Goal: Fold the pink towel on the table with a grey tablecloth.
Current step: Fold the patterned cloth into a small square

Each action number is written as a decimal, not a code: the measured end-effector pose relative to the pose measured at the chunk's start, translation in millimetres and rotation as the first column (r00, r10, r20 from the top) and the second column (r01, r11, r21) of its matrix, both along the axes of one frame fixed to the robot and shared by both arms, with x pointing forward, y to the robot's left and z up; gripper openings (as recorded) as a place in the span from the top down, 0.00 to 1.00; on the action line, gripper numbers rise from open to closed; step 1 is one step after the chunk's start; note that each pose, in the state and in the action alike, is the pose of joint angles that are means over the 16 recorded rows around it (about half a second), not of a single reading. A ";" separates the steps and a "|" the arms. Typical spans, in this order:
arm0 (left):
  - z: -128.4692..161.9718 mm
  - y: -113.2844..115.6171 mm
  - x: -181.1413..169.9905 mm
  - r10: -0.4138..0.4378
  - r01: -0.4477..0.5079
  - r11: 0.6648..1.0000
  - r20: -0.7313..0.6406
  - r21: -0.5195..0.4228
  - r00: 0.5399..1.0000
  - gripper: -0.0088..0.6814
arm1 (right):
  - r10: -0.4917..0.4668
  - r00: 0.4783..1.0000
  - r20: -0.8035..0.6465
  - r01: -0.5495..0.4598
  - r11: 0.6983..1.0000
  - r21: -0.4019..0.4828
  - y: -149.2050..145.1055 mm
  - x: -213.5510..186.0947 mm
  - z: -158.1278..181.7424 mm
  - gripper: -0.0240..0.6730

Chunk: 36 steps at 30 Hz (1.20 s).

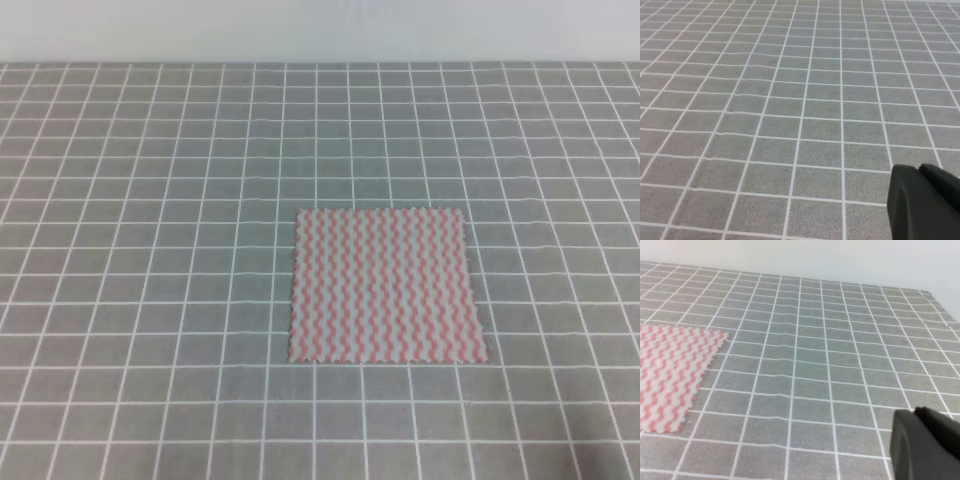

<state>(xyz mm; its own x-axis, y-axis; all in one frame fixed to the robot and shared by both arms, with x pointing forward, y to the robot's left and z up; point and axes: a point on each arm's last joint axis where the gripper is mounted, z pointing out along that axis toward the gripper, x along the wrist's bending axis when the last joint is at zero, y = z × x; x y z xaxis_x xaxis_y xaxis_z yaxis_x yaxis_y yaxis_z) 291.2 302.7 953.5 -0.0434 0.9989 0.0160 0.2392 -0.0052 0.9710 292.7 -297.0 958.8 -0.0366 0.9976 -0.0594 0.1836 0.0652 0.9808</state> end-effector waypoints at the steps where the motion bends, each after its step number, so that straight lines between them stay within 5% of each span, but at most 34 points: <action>1: 0.4 0.0 0.1 0.000 0.000 1.000 -0.001 0.000 1.000 0.99 | 0.000 1.000 -0.001 0.000 1.000 0.000 0.0 0.0 0.3 0.99; 36: 0.0 -2.2 0.2 -0.043 0.043 0.999 -0.010 0.000 0.999 0.99 | -0.001 1.000 -0.008 0.001 1.000 0.001 0.0 0.4 1.7 0.99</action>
<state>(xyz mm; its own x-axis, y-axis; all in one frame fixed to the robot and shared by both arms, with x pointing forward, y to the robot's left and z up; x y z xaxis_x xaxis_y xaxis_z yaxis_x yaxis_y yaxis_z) 291.4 300.5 953.5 -0.0006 0.9999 0.0164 0.2487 -0.0157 0.9685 293.1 -297.0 960.5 -0.0365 0.9977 -0.0577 0.1911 0.0637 0.9795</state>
